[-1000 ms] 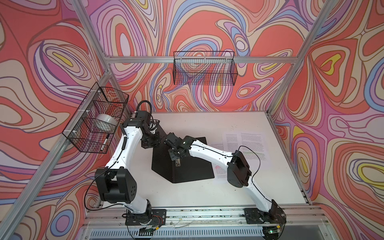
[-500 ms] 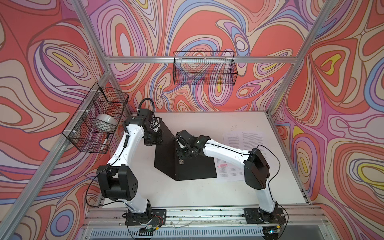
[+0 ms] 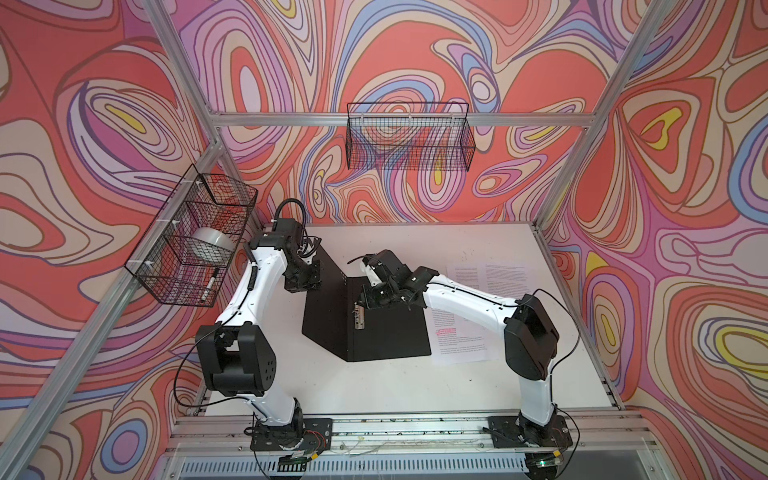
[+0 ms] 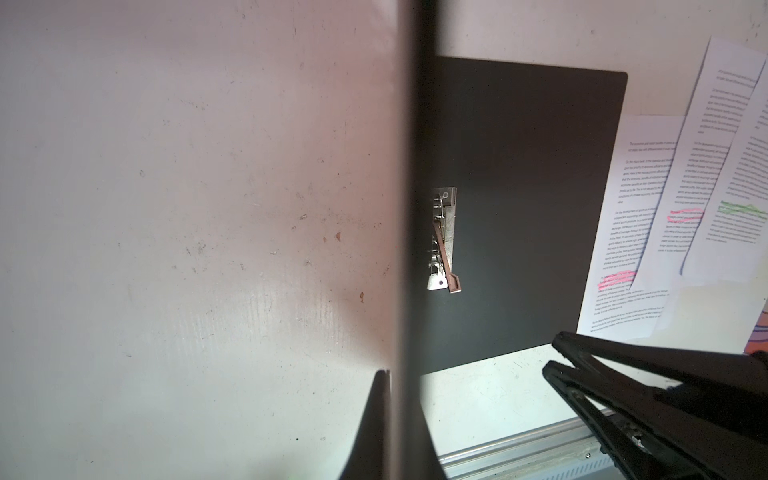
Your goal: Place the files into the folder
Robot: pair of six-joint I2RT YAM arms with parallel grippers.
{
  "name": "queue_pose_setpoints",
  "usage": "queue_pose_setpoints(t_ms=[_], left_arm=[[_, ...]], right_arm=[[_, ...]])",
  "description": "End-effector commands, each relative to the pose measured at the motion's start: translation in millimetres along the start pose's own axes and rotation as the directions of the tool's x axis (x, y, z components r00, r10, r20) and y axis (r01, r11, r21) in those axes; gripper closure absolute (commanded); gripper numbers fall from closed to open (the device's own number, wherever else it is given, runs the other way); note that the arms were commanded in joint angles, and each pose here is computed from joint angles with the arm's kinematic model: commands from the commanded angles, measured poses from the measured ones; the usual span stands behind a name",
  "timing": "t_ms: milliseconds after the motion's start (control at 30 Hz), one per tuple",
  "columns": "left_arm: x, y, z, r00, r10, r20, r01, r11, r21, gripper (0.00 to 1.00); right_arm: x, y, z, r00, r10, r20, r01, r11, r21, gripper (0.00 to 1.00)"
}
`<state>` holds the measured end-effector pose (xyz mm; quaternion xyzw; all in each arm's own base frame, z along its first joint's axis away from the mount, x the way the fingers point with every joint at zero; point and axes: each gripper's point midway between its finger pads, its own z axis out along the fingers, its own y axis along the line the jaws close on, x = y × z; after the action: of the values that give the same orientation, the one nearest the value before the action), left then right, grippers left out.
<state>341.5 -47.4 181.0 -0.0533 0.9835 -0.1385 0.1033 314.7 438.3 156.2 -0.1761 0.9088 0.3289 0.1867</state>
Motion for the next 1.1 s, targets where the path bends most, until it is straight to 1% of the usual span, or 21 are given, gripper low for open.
queue_pose_setpoints(t_ms=[0,67,133,267,433,600,800,1067], left_arm=[[-0.4,-1.6,-1.7,1.0,0.027,-0.016,-0.027,1.0,0.008,1.0],[0.3,-4.0,-0.9,0.999,0.027,-0.024,-0.026,0.999,0.023,1.0],[-0.2,-4.8,-0.5,0.999,0.03,-0.028,-0.029,0.999,0.027,1.0],[-2.1,-6.6,-1.5,0.999,0.039,-0.028,-0.038,0.999,0.035,1.0],[-0.6,-8.6,0.2,0.999,0.031,-0.035,-0.029,0.998,0.05,1.0],[1.4,-10.4,2.0,0.998,0.029,-0.05,-0.025,0.998,0.064,1.0],[1.8,-14.2,0.9,0.998,0.025,-0.061,-0.02,0.996,0.083,1.0],[0.9,-11.7,-1.2,0.998,0.036,-0.05,-0.033,0.997,0.066,1.0]], right_arm=[[20.3,-0.2,20.3,0.997,-0.008,-0.073,0.003,0.998,-0.068,0.8],[33.4,2.3,31.0,0.992,0.0,-0.124,-0.015,0.992,-0.123,0.81],[41.7,0.8,39.2,0.988,0.013,-0.151,-0.034,0.99,-0.14,0.81],[52.8,-10.8,53.9,0.981,0.021,-0.19,-0.045,0.992,-0.12,0.81],[57.7,-15.6,71.6,0.974,0.021,-0.227,-0.05,0.991,-0.121,0.81],[50.9,-14.6,79.1,0.979,0.006,-0.206,-0.034,0.991,-0.131,0.81],[39.7,-18.7,89.3,0.982,-0.013,-0.19,-0.009,0.993,-0.114,0.81],[6.7,-36.7,87.3,0.993,-0.006,-0.117,-0.003,0.997,-0.076,0.82]])
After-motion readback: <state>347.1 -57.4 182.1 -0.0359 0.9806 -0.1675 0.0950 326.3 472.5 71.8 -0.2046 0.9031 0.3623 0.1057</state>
